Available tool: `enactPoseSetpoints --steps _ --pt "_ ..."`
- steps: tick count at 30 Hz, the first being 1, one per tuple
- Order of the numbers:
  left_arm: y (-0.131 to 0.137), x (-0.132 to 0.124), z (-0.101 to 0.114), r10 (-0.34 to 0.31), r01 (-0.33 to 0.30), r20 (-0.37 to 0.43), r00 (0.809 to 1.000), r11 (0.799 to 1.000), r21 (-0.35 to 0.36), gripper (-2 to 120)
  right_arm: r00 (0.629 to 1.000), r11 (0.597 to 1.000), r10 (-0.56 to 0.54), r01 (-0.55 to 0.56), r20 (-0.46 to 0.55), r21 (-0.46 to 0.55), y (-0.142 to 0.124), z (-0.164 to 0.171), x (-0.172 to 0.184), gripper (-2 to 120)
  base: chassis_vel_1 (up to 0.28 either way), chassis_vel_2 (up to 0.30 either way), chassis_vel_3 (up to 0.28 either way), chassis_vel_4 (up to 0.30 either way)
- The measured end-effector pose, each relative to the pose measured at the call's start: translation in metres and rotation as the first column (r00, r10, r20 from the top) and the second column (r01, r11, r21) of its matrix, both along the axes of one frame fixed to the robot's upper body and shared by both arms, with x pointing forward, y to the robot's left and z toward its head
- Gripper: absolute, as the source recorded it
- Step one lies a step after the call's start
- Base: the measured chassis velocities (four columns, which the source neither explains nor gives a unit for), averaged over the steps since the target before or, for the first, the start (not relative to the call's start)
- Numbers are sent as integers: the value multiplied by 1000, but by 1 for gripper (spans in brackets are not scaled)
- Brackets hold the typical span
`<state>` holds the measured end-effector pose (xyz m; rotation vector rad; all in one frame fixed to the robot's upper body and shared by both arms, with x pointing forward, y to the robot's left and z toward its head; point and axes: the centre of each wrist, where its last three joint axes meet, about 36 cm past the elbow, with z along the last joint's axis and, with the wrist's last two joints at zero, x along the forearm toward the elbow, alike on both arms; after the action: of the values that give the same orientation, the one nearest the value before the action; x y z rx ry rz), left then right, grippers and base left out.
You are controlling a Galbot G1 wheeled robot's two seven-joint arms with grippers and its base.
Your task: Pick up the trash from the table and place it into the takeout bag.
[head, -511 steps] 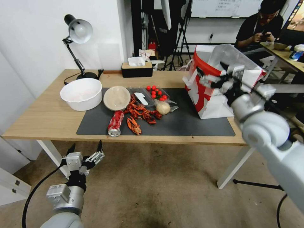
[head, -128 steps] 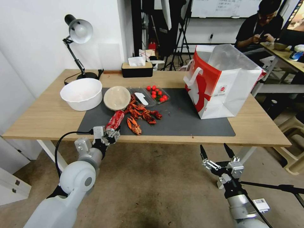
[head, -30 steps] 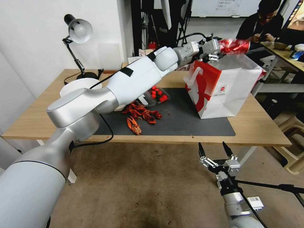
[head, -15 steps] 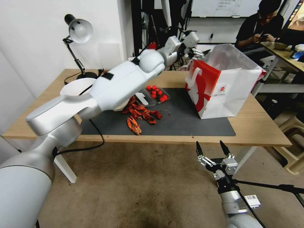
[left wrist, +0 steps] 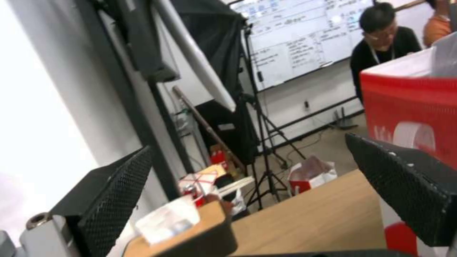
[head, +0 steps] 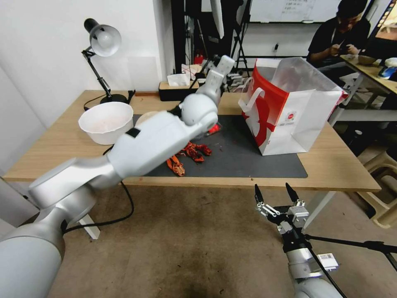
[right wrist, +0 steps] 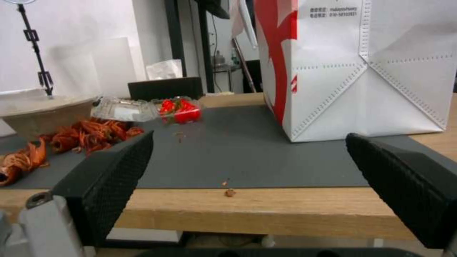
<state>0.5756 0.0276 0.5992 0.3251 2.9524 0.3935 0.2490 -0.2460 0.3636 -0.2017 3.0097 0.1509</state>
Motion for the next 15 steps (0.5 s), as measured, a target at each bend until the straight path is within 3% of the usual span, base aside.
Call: enactPoseSetpoints --steps 3,5,9,13,15 --pt "7 -6 -7 24 -24 -2 1000 1000 -7 100 1000 1000 1 -1 0 0 1 0 0 100 0 0 0 0" --pt "30 -14 -25 58 -59 -9 998 998 -31 100 1000 1000 2 -2 -5 4 3 0 -1 100 0 0 0 0" --pt "52 -20 -39 85 -86 -19 996 995 -42 100 1000 1000 4 -4 -7 5 4 -1 -1 100 0 0 0 0" --pt "79 -32 -63 121 -122 -32 992 992 -45 100 1000 1000 9 -9 -9 7 7 0 -1 100 0 0 0 0" --pt "97 -45 -89 149 -151 -42 988 988 -46 100 1000 1000 14 -14 -12 8 9 2 0 100 0 0 0 0"
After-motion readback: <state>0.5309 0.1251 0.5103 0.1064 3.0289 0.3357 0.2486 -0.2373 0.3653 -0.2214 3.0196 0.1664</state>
